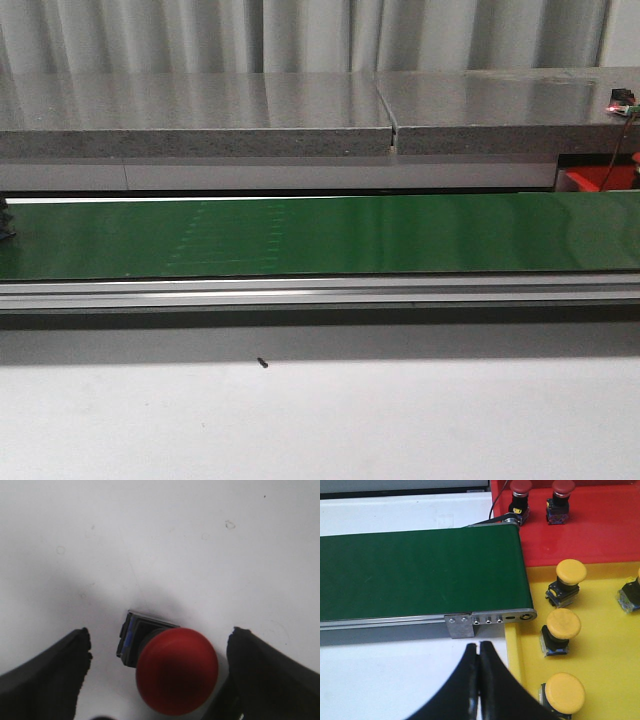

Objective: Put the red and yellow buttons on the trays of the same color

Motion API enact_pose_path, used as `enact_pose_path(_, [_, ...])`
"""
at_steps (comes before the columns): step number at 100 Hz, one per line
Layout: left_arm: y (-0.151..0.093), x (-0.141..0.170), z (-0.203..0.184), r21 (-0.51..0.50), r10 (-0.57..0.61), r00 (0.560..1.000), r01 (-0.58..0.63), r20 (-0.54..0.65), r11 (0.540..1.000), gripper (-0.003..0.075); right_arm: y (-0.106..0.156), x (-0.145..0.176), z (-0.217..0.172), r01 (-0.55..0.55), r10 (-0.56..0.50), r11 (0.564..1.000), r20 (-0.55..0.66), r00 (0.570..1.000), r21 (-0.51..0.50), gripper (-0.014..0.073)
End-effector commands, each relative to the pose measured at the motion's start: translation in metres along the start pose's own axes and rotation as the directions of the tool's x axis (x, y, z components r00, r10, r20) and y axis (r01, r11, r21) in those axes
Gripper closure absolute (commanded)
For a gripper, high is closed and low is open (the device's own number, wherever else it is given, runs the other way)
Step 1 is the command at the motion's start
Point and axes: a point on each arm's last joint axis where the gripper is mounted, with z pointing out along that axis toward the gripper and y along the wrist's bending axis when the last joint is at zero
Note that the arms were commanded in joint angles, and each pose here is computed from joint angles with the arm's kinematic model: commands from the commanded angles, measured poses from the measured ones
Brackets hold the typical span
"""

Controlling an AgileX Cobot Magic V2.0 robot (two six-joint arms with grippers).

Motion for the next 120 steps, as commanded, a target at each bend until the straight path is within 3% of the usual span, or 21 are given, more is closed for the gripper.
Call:
enact_pose_path(1, [-0.012, -0.013, -0.028, 0.046, -0.014, 0.995, 0.009, 0.104, 0.999, 0.0272, 0.000, -0.012, -0.005, 0.002, -0.003, 1.000, 0.088, 0.996, 0.002, 0.0662])
enact_pose_path(14, [-0.012, -0.013, -0.028, 0.048, -0.016, 0.995, 0.011, 0.101, 0.999, 0.0452, 0.000, -0.012, -0.005, 0.002, -0.003, 1.000, 0.088, 0.996, 0.002, 0.0662])
enact_pose_path(28, [-0.012, -0.011, -0.029, 0.048, -0.008, 0.996, 0.004, 0.090, 0.999, 0.0545, 0.000, -0.012, -0.005, 0.002, -0.003, 1.000, 0.088, 0.996, 0.002, 0.0662])
enact_pose_path(43, [-0.015, -0.009, -0.042, 0.042, 0.039, 0.996, -0.042, 0.076, 0.998, 0.0552, 0.000, -0.012, -0.005, 0.002, -0.003, 1.000, 0.088, 0.996, 0.002, 0.0662])
enact_pose_path(65, [-0.023, -0.003, -0.096, 0.021, 0.098, 0.974, -0.105, 0.207, 0.994, 0.0552, 0.000, -0.012, -0.005, 0.002, -0.003, 1.000, 0.088, 0.996, 0.002, 0.0662])
enact_pose_path(93, [-0.028, 0.022, -0.146, 0.023, 0.140, 0.950, -0.153, 0.281, 0.988, 0.0552, 0.000, -0.012, -0.005, 0.002, -0.003, 1.000, 0.088, 0.996, 0.002, 0.0662])
enact_pose_path(120, [-0.038, 0.051, -0.145, 0.032, 0.200, 0.950, -0.214, 0.240, 0.976, 0.0552, 0.000, -0.012, -0.005, 0.002, -0.003, 1.000, 0.088, 0.996, 0.002, 0.0662])
